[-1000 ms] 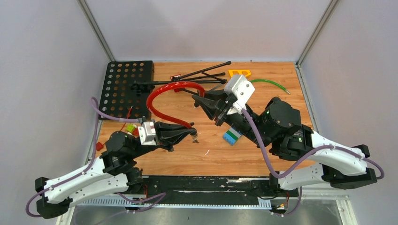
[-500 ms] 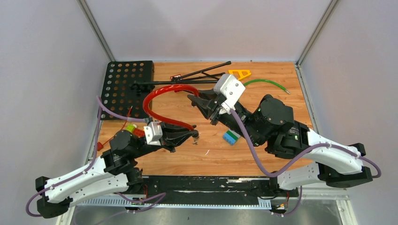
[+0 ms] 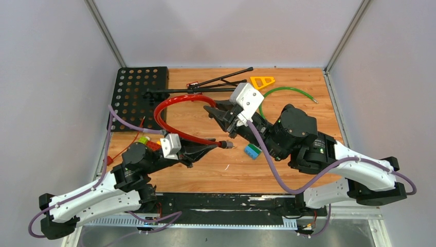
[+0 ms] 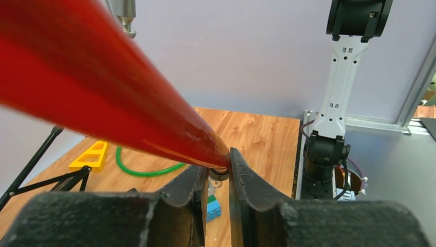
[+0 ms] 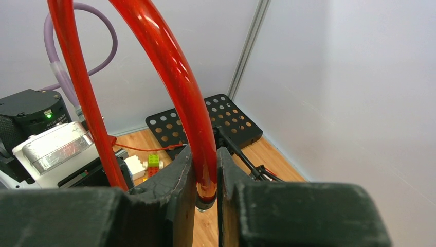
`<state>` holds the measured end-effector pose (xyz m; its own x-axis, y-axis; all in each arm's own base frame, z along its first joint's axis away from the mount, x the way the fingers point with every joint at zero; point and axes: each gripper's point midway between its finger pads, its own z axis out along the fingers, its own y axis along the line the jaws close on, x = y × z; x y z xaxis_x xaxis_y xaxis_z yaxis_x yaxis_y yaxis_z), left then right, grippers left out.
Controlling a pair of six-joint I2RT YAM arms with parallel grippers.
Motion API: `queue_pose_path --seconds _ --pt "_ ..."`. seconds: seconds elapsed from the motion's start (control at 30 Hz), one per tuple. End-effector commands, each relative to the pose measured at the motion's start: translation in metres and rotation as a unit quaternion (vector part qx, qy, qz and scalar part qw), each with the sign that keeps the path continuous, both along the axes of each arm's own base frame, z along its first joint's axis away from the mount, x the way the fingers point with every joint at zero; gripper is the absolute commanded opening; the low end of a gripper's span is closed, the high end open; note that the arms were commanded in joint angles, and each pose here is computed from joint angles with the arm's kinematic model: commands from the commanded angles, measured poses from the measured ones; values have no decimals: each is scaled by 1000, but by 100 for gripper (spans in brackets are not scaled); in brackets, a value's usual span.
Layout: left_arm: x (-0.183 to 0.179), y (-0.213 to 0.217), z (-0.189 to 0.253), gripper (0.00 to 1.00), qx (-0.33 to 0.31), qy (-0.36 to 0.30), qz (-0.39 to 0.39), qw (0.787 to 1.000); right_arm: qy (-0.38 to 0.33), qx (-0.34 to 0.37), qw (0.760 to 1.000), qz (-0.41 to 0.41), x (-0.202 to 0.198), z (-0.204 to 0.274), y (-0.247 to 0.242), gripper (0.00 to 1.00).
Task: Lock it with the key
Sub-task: Lock the lock.
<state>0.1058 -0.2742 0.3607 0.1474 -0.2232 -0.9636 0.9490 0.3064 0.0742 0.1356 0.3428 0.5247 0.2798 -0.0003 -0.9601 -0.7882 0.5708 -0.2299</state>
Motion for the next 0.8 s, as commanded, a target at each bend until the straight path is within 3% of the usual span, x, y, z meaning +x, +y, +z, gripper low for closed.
queue_pose_path --seconds 0.0,0.1,0.33,0.63,0.77 --pt "-2 2 18 18 -21 -16 -2 1000 -6 20 1000 12 -6 13 -2 0" --pt "-1 3 21 0 -26 -18 2 1000 -3 14 1000 8 -4 6 -2 0" --pt "6 18 35 0 -90 -14 34 995 10 50 998 -39 7 -11 -22 0" --pt "5 58 68 0 -249 9 56 967 75 279 956 -43 7 2 -71 2" --pt "9 75 77 0 -304 32 71 950 98 325 940 -26 3 3 -76 1"
